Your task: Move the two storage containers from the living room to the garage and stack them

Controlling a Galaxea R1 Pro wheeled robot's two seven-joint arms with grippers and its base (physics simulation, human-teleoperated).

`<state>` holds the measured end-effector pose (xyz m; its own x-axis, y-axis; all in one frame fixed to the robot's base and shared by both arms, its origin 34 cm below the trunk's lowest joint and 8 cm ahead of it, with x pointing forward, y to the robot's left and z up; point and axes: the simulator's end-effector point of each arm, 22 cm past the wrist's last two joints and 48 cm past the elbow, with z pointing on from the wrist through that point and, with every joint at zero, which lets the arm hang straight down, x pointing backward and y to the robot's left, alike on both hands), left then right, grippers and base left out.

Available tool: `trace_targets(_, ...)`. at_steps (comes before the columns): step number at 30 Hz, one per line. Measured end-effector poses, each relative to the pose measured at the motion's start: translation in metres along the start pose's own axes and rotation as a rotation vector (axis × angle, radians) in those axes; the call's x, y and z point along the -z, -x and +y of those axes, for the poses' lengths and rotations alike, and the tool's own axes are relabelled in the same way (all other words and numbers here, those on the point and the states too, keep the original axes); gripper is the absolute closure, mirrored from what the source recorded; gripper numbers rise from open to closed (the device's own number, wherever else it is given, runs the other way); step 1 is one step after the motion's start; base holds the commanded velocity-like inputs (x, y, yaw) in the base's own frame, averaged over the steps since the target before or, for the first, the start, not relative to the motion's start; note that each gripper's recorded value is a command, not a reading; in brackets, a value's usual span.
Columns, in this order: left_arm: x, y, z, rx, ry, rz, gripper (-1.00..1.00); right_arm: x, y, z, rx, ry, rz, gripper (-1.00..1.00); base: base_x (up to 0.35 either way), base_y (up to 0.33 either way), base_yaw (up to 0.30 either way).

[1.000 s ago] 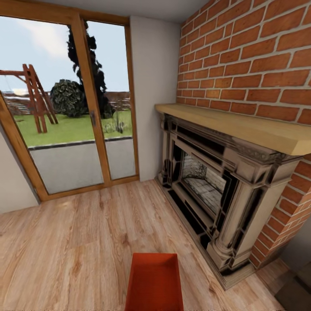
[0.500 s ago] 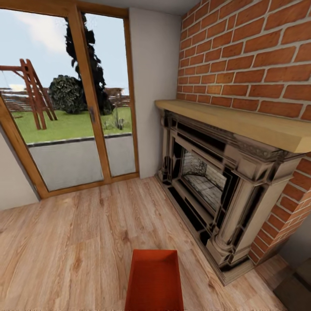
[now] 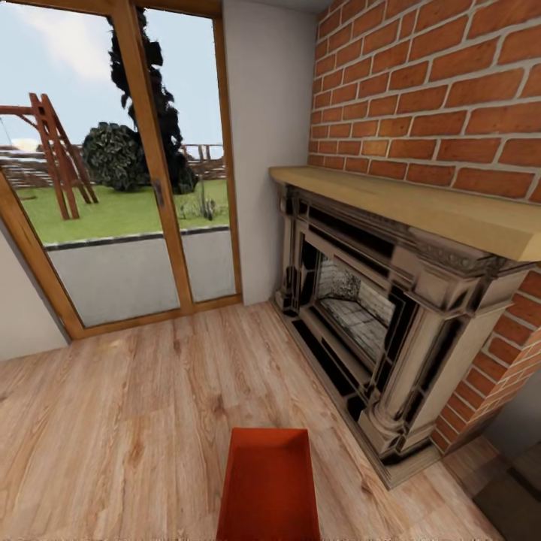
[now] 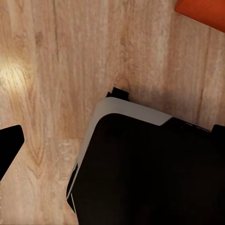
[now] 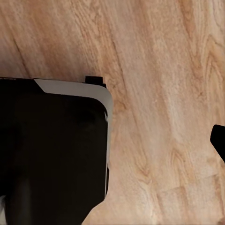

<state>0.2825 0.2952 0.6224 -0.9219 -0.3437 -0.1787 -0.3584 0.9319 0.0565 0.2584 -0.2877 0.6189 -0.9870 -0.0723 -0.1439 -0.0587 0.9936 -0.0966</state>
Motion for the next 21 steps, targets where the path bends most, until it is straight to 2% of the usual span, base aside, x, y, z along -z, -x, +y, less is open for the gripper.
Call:
trace_targets(11, -0.002, -0.007, 0.002, -0.002, 0.006, 0.017, -1.00, -0.001, -0.017, -0.002, 0.005, -0.004, 0.035, -1.00, 0.000, 0.000, 0.000)
trace_targets(21, -0.004, -0.013, 0.004, -0.004, 0.012, 0.032, -1.00, -0.003, -0.024, -0.004, 0.005, -0.007, 0.040, -1.00, 0.000, 0.000, 0.000)
